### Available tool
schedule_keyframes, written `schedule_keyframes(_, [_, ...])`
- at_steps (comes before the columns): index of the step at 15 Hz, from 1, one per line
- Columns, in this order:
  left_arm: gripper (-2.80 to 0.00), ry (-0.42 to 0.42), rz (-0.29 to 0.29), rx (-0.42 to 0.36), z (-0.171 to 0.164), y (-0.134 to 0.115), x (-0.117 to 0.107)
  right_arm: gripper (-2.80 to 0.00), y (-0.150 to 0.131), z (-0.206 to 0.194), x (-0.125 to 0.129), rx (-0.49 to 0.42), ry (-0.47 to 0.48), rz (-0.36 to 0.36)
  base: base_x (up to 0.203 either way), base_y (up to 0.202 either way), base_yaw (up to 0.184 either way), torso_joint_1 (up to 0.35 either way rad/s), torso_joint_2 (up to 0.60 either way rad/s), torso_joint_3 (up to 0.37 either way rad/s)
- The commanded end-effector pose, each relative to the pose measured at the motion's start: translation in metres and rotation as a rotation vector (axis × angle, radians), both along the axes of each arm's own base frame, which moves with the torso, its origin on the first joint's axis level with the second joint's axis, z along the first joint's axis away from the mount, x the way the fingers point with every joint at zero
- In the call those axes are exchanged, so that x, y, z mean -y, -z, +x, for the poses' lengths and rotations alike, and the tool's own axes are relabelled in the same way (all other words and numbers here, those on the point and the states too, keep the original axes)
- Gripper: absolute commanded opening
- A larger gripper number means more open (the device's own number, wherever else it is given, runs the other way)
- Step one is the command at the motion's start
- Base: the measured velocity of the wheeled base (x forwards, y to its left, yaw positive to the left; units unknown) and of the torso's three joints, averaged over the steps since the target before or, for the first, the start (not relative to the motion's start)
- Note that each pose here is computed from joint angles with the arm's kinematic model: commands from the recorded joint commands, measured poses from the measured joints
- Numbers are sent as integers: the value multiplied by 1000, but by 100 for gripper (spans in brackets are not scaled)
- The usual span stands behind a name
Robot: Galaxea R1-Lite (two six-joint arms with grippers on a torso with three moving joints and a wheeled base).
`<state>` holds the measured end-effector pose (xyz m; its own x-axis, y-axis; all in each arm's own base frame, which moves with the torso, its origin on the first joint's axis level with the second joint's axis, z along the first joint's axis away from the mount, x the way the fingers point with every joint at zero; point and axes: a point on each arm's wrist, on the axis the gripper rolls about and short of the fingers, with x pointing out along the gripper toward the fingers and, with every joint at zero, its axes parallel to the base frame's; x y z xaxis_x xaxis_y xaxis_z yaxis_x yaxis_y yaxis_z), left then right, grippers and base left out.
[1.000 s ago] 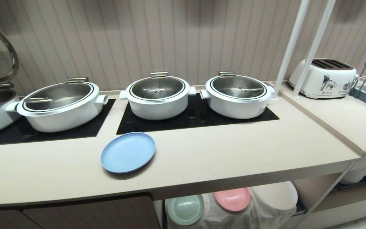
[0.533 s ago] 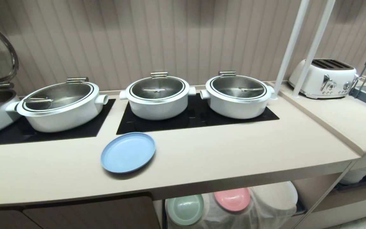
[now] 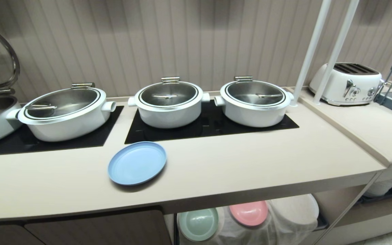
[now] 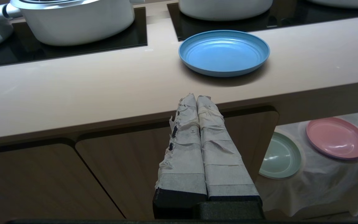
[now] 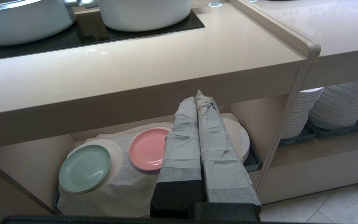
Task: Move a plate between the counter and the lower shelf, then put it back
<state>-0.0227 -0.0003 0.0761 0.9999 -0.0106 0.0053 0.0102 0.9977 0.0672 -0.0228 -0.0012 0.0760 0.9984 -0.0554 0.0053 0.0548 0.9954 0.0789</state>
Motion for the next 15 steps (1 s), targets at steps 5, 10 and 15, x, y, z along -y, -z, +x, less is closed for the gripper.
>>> schedule_keyframes(5, [-280, 0, 0, -1, 0, 0, 0, -280, 0, 0, 0, 1, 1, -2, 0, 0, 0, 0, 0, 0])
schedule_keyframes(10, [-280, 0, -1, -1, 0, 0, 0, -280, 0, 0, 0, -6, -3, -37, 0, 0, 0, 0, 0, 0])
schedule_keyframes(15, [-280, 0, -1, -1, 0, 0, 0, -280, 0, 0, 0, -1, 0, 0, 0, 0, 0, 0, 0, 0])
